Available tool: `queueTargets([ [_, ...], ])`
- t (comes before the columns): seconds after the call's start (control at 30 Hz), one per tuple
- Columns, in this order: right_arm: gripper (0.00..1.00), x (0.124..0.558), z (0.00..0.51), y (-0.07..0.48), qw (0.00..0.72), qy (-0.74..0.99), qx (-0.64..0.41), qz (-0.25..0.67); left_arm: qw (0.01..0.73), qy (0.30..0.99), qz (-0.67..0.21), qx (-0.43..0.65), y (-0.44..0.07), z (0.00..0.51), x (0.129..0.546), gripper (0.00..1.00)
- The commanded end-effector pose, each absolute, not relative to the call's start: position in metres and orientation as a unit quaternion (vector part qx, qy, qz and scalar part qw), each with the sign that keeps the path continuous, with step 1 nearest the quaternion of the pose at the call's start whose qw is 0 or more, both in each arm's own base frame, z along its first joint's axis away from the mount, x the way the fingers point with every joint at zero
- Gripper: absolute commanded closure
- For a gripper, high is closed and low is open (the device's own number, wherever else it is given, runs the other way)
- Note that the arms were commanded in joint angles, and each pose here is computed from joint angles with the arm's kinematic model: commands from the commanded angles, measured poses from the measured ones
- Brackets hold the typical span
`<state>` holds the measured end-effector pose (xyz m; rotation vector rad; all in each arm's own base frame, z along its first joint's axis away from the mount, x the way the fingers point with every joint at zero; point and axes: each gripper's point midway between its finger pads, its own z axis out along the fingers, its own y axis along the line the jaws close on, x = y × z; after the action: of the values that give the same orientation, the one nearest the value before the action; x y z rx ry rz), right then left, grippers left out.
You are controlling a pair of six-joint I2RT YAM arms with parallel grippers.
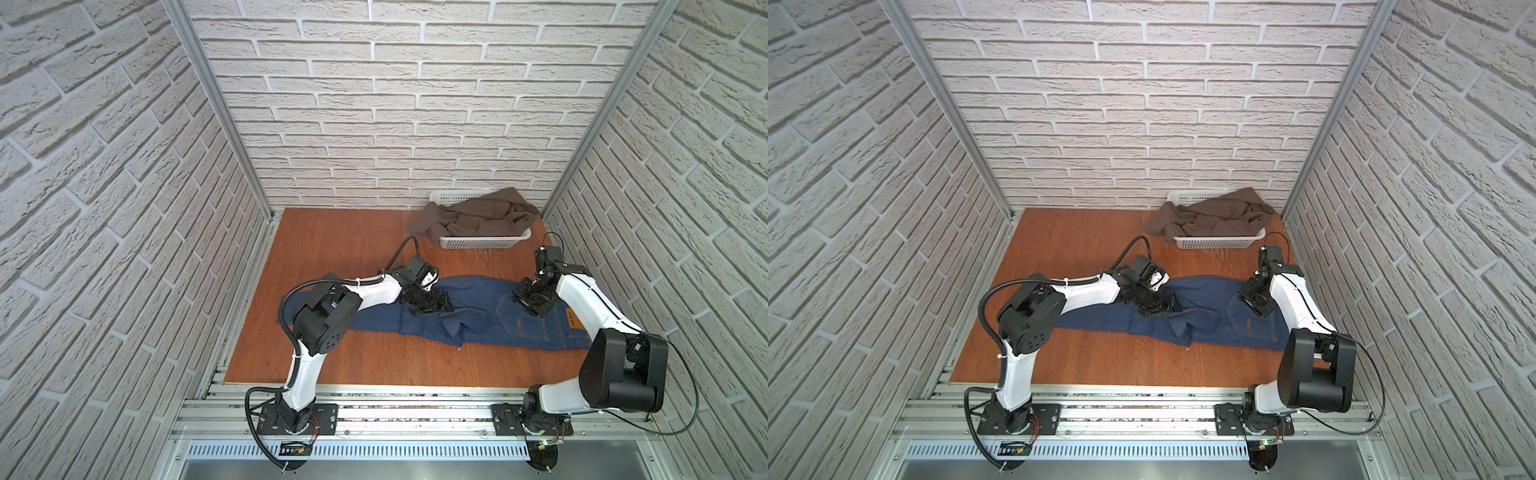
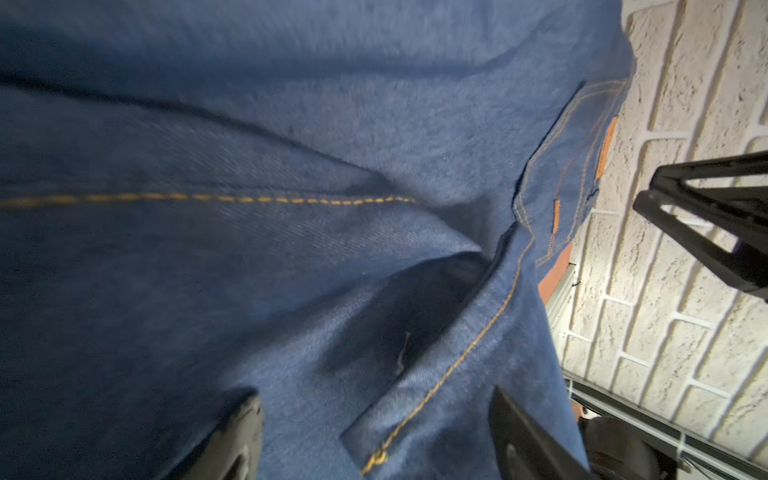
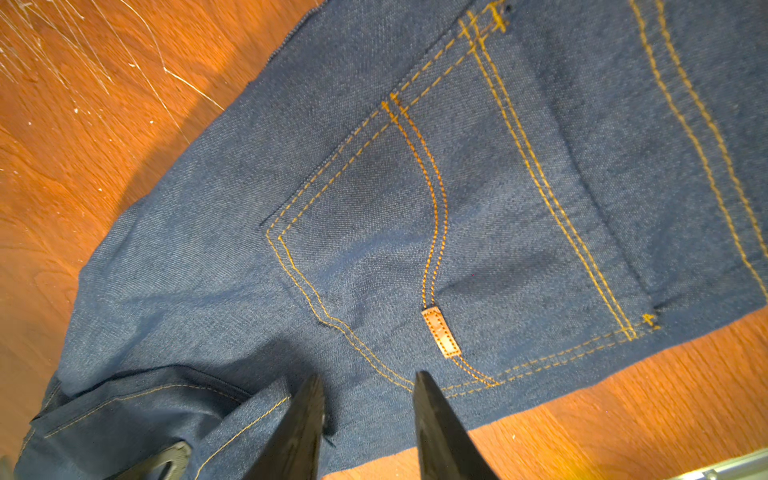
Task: Fold and stack the trousers
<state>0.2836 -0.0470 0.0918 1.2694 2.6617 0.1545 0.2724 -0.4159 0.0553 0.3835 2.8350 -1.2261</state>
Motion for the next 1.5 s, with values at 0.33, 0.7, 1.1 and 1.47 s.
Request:
queueTargets([
  [0.33, 0.61, 0.282, 0.096, -0.047, 0.103, 0.897, 0.426, 0.055, -0.042, 0.864, -0.467, 0.183, -0.476, 0.071, 0.214, 0.23],
  [0.7, 0.61, 0.282, 0.099, -0.046, 0.107, 0.897, 0.426, 0.058, -0.029, 0.852, -0.462, 0.243, -0.505, 0.089, 0.188, 0.31],
  [1.1, 0.62, 0.282, 0.099, -0.046, 0.107, 0.898, 0.423, 0.058, -0.014, 0.863, -0.436, 0.254, -0.501, 0.086, 0.21, 0.41],
  [1.47, 0.62, 0.28, 0.096, -0.046, 0.104, 0.898, 0.424, 0.057, -0.012, 0.859, -0.438, 0.265, -0.503, 0.097, 0.208, 0.76],
])
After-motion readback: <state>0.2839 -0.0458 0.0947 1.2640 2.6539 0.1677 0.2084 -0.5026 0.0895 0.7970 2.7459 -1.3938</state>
